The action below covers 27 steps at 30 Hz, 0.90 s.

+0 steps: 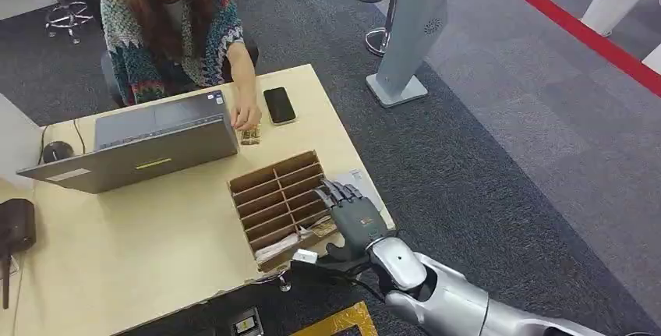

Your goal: Pass the card to the sensor for recognition and then transmit it.

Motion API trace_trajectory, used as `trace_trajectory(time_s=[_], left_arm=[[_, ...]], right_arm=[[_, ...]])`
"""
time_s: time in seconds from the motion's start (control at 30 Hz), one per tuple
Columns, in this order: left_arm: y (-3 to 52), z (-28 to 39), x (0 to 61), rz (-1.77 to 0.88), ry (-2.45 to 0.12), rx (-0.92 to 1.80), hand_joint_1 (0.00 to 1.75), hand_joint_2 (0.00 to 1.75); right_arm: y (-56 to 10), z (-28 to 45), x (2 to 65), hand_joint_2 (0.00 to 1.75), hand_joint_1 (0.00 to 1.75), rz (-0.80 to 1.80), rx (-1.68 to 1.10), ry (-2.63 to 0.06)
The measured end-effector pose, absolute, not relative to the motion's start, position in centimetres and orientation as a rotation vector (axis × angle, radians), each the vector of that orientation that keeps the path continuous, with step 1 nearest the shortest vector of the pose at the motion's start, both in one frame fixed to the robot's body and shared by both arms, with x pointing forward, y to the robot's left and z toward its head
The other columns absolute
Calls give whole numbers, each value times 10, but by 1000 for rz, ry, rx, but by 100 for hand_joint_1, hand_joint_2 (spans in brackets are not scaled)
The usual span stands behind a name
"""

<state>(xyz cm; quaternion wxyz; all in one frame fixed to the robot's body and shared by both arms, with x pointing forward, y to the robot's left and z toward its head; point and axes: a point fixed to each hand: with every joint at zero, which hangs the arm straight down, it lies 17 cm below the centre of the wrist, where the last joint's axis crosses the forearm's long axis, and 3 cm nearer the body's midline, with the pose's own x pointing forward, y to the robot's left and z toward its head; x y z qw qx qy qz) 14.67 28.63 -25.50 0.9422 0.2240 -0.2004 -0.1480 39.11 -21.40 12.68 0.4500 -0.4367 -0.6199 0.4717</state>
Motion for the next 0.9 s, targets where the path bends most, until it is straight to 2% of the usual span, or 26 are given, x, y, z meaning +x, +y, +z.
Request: trace_trajectory(time_s=[0.33,0.37,0.4,0.9], left_arm=[[286,-255,147,-305,-410,457,0,0],[286,-255,147,-305,-410,457,0,0],[286,-255,147,-304,-410,457,0,0],[286,-255,147,-304,-409,455,0,0]], right_arm=[[-213,123,389,175,0,1166,-1061,-1523],[-213,122,389,175,159,1166,-1058,-1522],[-213,122,389,175,175,1167,-1055,-1522],[-208,119,389,175,175,1160,-994,-1526]])
